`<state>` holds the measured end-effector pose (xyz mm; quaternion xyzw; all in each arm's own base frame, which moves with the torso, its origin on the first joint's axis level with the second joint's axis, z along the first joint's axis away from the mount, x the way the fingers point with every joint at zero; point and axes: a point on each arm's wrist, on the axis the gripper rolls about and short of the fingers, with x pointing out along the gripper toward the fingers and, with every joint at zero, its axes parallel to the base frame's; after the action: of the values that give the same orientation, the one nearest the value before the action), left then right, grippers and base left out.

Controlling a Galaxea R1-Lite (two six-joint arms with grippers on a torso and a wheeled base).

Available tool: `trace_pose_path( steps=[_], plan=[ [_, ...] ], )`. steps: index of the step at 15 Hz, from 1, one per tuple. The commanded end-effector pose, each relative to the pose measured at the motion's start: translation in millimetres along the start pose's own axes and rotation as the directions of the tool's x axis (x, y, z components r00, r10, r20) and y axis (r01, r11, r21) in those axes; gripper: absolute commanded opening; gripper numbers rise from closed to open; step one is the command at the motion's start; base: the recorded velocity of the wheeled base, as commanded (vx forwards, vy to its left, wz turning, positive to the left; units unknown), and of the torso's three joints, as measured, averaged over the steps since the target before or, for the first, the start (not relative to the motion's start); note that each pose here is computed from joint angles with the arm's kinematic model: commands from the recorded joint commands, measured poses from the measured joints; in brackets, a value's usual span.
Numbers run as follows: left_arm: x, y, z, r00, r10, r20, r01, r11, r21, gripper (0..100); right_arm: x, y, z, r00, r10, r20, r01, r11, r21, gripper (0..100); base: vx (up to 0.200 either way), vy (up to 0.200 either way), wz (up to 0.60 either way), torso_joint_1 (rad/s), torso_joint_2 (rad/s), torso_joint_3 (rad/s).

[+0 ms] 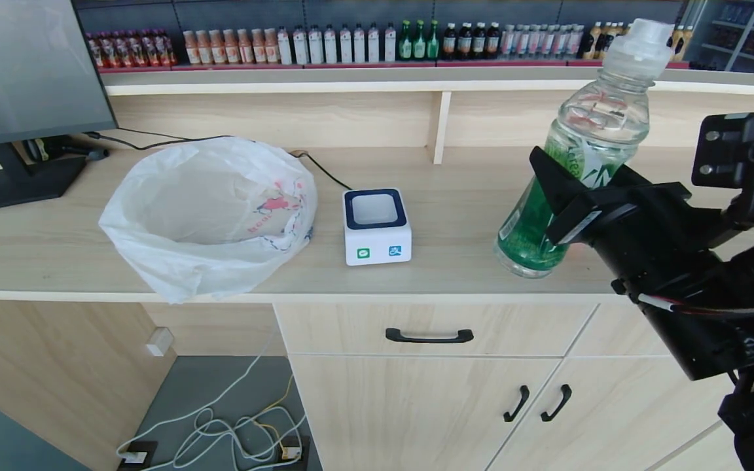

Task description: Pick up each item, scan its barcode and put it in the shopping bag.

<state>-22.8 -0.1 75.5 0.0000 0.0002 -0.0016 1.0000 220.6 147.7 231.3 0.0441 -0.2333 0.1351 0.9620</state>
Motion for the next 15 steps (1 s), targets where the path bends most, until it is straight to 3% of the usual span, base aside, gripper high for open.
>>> trace_pose_path(
  steps=[1,11,15],
  plan=[
    [0.0,0.0,0.0,1.000,0.000,0.000,0.000,1.000,0.000,100,1.9,0.1,-2.3,1.000,-0.001,-0.003,0.001,1.000,0.001,0,0.000,0.200,0.00,0.007,0.00,0.007],
    [0.0,0.0,0.0,1.000,0.000,0.000,0.000,1.000,0.000,100,1.9,0.5,-1.5,1.000,0.003,0.000,-0.003,0.999,0.044,0,0.000,0.200,0.00,0.005,0.00,0.002],
    [0.0,0.0,0.0,1.000,-0.001,0.000,0.001,1.000,0.002,100,7.9,2.7,-5.9,1.000,0.011,0.000,-0.011,0.999,0.053,0,0.000,0.000,0.00,0.000,0.00,0.000]
  ],
)
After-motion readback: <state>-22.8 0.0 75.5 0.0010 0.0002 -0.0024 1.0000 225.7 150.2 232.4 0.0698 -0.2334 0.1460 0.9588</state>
